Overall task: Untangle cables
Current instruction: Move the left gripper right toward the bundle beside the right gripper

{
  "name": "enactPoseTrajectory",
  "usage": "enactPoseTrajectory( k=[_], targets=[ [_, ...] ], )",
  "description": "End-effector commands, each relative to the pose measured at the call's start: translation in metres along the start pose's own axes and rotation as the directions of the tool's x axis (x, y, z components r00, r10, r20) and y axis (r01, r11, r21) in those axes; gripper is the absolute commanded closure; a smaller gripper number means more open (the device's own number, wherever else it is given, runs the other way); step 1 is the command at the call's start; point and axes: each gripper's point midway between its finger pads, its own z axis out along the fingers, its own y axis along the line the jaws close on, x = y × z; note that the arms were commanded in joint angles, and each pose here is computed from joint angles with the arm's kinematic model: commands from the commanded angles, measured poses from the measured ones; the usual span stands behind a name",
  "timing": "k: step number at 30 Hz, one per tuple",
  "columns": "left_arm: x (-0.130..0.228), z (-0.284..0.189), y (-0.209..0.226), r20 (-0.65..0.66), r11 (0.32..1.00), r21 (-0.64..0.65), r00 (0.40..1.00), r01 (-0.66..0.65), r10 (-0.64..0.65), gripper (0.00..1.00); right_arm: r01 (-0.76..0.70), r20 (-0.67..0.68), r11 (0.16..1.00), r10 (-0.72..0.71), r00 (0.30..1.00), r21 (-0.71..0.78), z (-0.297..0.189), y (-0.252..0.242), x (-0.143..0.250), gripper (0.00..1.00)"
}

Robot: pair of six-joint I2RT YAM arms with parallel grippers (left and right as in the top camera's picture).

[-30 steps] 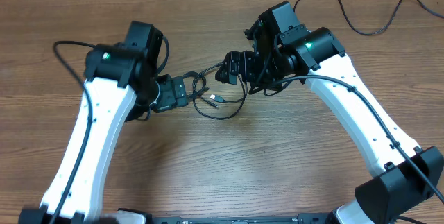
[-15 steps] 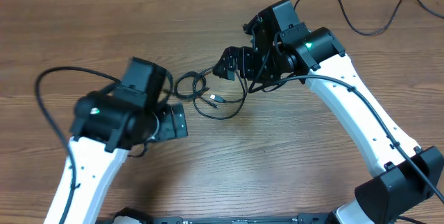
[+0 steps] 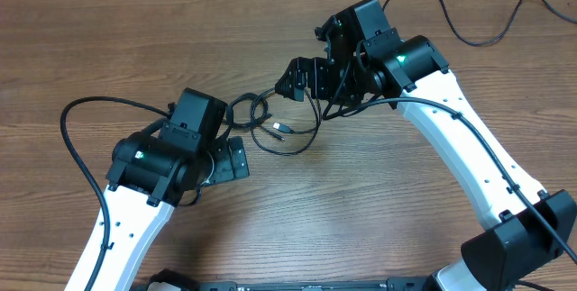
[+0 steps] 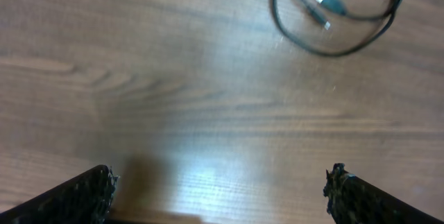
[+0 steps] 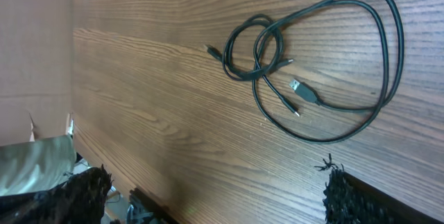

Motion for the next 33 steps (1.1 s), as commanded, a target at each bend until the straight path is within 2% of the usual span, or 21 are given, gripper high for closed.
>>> enactPoseTrajectory(
  k=[1, 7, 19, 28, 33],
  targets=[
    [-0.012, 0.004, 0.003, 0.048, 0.999, -0.038, 0.999, 0.014, -0.012, 0.0, 0.006, 0.007, 1.0, -0.006, 1.0, -0.002, 0.0, 0.001, 0.0, 0.0],
    [-0.035, 0.016, 0.0, 0.111, 0.997, -0.08, 0.994, 0.022, -0.013, 0.0, 0.006, 0.006, 1.0, -0.006, 1.0, -0.001, 0.0, 0.001, 0.0, 0.0],
    [-0.041, 0.056, -0.012, 0.033, 0.993, -0.119, 0.999, 0.006, -0.002, 0.0, 0.032, 0.061, 0.999, -0.032, 0.998, -0.006, 0.0, 0.004, -0.013, 0.0],
    [-0.049, 0.079, -0.024, 0.017, 0.994, -0.105, 1.0, 0.004, -0.002, 0.0, 0.0, 0.149, 0.982, -0.028, 0.988, 0.187, -0.005, -0.029, -0.028, 0.0],
    [-0.054, 0.077, -0.017, 0.022, 0.992, -0.111, 0.998, 0.053, -0.051, 0.0, -0.141, 0.23, 0.914, 0.055, 0.972, 0.379, -0.014, -0.071, -0.03, 0.0]
  ],
)
